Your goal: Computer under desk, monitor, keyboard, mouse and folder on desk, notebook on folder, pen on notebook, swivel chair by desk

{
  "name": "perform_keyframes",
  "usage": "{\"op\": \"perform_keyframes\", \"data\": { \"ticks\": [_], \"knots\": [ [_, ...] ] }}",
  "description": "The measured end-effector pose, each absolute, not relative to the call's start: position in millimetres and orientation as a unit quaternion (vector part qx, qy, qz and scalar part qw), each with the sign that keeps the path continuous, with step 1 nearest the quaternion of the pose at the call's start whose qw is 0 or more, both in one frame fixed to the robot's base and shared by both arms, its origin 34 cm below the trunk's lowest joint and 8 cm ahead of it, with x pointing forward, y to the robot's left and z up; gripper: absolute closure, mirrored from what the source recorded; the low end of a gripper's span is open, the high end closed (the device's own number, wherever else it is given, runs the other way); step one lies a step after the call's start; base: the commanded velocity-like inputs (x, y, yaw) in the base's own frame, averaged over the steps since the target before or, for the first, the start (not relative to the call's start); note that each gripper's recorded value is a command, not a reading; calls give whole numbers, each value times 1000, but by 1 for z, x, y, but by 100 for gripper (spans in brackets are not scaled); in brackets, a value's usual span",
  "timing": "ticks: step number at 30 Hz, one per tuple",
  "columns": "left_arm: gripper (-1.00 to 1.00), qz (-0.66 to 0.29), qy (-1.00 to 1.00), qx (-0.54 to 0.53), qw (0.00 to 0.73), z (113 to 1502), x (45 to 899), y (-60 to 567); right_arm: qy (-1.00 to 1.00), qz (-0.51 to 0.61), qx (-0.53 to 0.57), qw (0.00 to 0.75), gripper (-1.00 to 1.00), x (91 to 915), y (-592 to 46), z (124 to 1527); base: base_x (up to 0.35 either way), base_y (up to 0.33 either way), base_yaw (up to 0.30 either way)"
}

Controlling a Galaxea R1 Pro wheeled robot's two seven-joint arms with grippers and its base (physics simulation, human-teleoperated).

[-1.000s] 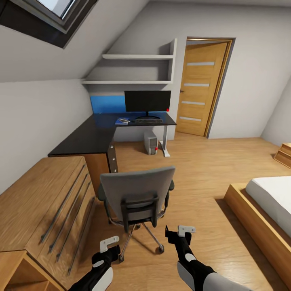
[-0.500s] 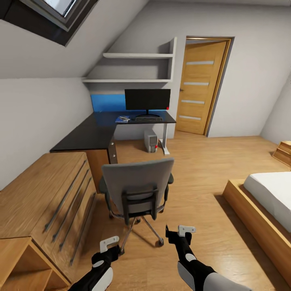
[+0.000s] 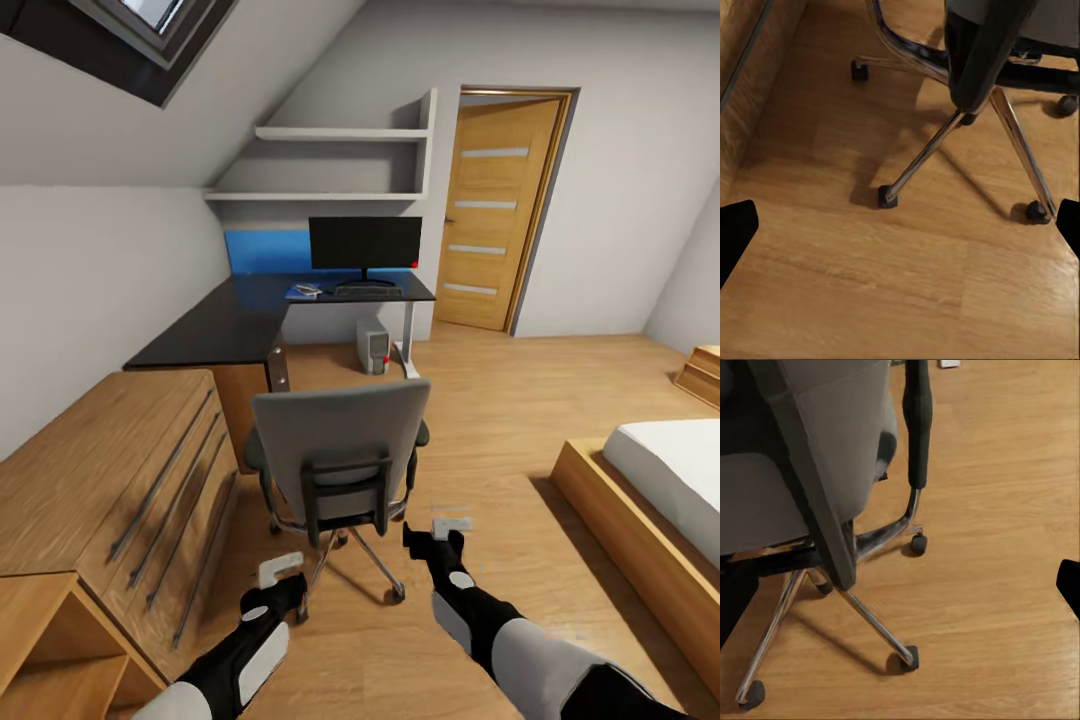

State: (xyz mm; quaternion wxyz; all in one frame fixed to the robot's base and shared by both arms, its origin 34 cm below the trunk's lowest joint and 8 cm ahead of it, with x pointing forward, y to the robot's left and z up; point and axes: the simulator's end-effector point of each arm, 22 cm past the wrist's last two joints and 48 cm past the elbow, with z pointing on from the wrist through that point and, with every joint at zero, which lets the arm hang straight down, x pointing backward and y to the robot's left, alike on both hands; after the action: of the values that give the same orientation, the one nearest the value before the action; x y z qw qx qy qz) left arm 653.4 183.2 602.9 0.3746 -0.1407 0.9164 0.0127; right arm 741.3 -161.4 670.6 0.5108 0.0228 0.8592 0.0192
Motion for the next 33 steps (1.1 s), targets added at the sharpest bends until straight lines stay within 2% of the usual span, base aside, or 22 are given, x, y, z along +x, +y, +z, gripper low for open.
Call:
{"op": "perform_keyframes", "data": {
  "ticks": [6,10,15,19,28,33],
  "knots": [
    [-100,-5,912,-133,389,633,704,168,862,17,18,506,-100,770,-161,683,0,0,0],
    [-100,7,915,-141,379,611,694,176,865,17,12,501,-100,768,-162,673,0,0,0],
    [-100,18,896,-160,415,606,697,189,864,27,4,502,-100,767,-159,663,0,0,0],
    [-100,22,903,-157,399,582,682,190,860,75,-47,503,-100,762,-132,657,0,0,0],
    [-100,-9,906,-135,400,565,682,174,855,76,-80,507,-100,759,-120,642,0,0,0],
    [-100,-42,907,-123,402,576,694,136,847,77,-81,519,-100,760,-118,638,0,0,0]
  ]
}}
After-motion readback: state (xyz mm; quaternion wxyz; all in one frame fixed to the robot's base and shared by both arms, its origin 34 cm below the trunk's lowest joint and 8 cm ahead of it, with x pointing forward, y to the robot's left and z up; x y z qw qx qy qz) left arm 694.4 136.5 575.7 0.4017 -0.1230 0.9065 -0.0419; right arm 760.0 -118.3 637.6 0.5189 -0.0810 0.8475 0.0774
